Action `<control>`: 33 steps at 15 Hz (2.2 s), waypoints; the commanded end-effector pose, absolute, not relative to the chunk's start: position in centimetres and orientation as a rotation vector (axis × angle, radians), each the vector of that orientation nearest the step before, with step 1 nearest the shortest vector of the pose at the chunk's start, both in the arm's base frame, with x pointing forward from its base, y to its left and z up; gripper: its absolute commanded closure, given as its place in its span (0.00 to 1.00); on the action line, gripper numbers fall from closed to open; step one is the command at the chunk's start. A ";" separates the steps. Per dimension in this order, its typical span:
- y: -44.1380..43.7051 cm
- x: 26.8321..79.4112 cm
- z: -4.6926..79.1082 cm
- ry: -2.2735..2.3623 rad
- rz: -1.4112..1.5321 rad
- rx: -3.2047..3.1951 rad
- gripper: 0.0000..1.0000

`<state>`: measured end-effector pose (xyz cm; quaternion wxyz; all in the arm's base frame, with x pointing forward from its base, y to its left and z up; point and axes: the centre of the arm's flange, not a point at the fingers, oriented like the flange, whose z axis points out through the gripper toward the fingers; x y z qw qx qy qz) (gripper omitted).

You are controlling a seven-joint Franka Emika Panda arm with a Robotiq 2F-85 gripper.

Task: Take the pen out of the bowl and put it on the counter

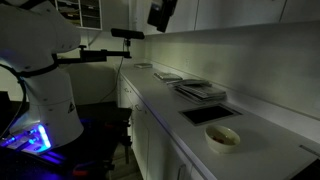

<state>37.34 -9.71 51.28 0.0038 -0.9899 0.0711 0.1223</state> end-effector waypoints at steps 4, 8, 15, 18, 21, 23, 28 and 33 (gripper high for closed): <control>-2.5 46.1 44.3 -0.034 0.414 -3.117 0.00; 2.2 51.6 39.2 -0.263 0.487 -3.140 0.00; 6.8 60.0 28.8 -0.563 0.486 -3.210 0.00; 7.6 61.6 26.2 -0.565 0.570 -3.219 0.00; 7.4 60.8 25.2 -0.540 0.527 -3.209 0.00; 7.4 61.0 25.6 -0.537 0.533 -3.211 0.00; 6.6 62.0 22.9 -0.628 0.503 -3.144 0.00; 5.5 63.7 19.8 -0.713 0.555 -3.106 0.41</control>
